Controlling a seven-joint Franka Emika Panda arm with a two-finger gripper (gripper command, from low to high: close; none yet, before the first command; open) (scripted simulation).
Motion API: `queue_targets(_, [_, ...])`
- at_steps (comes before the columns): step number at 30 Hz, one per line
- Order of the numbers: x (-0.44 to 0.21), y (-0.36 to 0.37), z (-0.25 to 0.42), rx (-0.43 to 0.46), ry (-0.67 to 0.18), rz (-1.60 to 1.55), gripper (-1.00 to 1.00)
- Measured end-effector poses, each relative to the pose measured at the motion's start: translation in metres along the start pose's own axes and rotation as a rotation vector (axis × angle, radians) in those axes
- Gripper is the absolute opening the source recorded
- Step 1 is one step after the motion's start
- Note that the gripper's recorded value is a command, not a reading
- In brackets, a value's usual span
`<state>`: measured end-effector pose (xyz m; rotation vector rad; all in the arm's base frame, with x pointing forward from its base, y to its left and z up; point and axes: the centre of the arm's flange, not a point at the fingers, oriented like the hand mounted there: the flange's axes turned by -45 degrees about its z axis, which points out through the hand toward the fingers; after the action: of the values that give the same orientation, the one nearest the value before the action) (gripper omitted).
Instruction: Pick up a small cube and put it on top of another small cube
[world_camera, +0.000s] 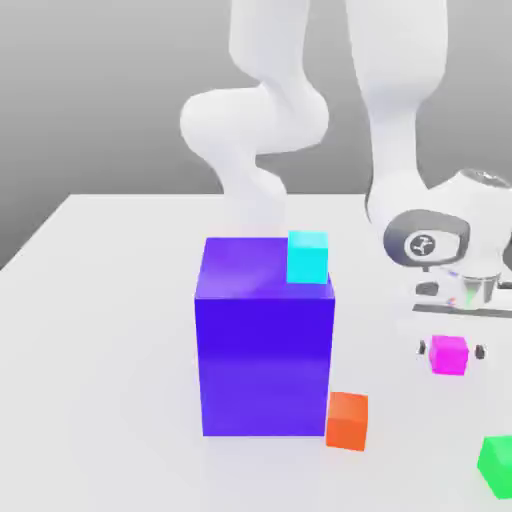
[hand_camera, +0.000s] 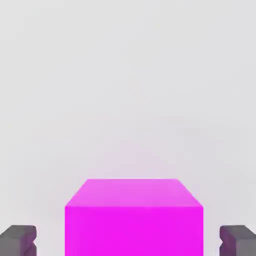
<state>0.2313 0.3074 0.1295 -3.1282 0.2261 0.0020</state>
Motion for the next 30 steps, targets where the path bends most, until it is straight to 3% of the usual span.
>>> queue_targets(16, [0.005, -0.002, -0.063, -0.001, 0.004, 0.009, -1.00])
queue_targets(30, [0.208, -0.033, -0.106, -0.001, 0.004, 0.376, -1.00])
